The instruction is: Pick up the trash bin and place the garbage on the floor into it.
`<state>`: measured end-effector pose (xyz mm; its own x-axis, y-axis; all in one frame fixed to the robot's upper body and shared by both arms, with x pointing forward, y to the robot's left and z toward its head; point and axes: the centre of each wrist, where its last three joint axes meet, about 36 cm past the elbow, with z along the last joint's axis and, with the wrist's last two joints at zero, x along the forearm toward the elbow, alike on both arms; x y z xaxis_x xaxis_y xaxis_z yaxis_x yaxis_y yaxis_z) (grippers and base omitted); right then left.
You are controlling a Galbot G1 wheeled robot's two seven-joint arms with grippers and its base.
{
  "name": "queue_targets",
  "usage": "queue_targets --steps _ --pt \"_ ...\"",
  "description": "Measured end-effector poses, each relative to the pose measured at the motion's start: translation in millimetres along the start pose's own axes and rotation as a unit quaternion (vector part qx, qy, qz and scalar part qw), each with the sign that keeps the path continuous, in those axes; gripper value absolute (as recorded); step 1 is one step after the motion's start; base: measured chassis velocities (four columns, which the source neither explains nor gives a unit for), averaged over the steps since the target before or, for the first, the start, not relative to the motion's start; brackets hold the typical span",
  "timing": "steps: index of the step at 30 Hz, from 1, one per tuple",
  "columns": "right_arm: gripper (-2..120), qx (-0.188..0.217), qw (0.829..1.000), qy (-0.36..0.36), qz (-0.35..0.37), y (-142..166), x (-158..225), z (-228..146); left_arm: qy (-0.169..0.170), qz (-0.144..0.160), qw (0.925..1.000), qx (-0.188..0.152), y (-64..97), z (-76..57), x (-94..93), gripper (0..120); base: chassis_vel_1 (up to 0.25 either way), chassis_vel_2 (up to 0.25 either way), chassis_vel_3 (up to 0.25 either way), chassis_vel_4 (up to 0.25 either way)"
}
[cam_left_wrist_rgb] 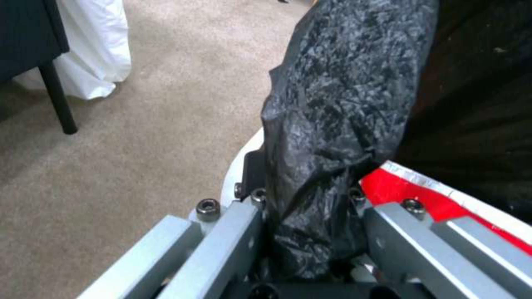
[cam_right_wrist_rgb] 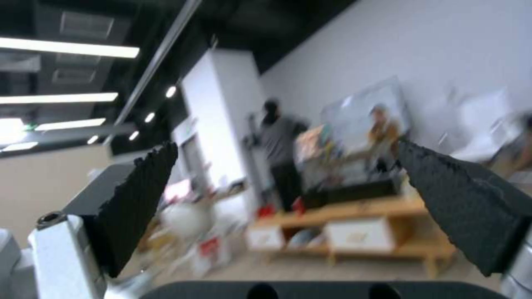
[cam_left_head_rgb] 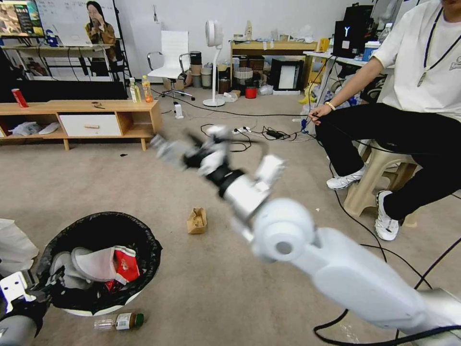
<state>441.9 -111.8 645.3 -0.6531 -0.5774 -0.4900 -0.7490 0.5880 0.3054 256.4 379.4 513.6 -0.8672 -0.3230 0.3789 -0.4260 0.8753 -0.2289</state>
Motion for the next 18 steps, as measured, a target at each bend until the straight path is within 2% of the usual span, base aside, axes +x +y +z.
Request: queue_targets --steps 1,3,5,6,9,15,17,18 --pt "100 0.02 0.999 -0.03 0.011 -13 12 -8 -0.001 -0.001 1.0 -0.001 0.7 -0.7 0.8 5 0.0 0.0 0.0 0.0" --pt "100 0.031 0.998 -0.046 0.018 -20 20 -13 -0.001 -0.002 1.0 -0.001 1.1 -1.1 1.1 5 0.0 0.0 0.0 0.0" --pt "100 0.071 0.992 -0.098 0.035 -39 44 -34 -0.002 -0.004 1.0 -0.001 2.3 -1.9 1.8 5 0.0 0.0 0.0 0.0" --pt "100 0.071 0.992 -0.098 0.035 -39 44 -34 -0.002 -0.004 1.0 -0.001 2.3 -1.9 1.8 5 0.0 0.0 0.0 0.0" --pt "100 0.138 0.977 -0.155 0.051 -58 84 -56 -0.001 -0.007 1.0 -0.002 3.0 -1.2 3.7 5 0.0 0.0 0.0 0.0" --pt "100 0.185 0.965 -0.172 0.077 -65 108 -51 -0.002 -0.018 0.9998 0.001 5.6 0.2 12.6 5 0.0 0.0 0.0 0.0" --pt "100 0.231 0.951 -0.166 0.124 -60 131 -50 -0.005 -0.019 0.9998 0.0 4.4 0.1 15.3 5 0.0 0.0 0.0 0.0" --pt "100 0.231 0.951 -0.166 0.124 -60 131 -50 -0.005 -0.019 0.9998 0.0 4.4 0.1 15.3 5 0.0 0.0 0.0 0.0"
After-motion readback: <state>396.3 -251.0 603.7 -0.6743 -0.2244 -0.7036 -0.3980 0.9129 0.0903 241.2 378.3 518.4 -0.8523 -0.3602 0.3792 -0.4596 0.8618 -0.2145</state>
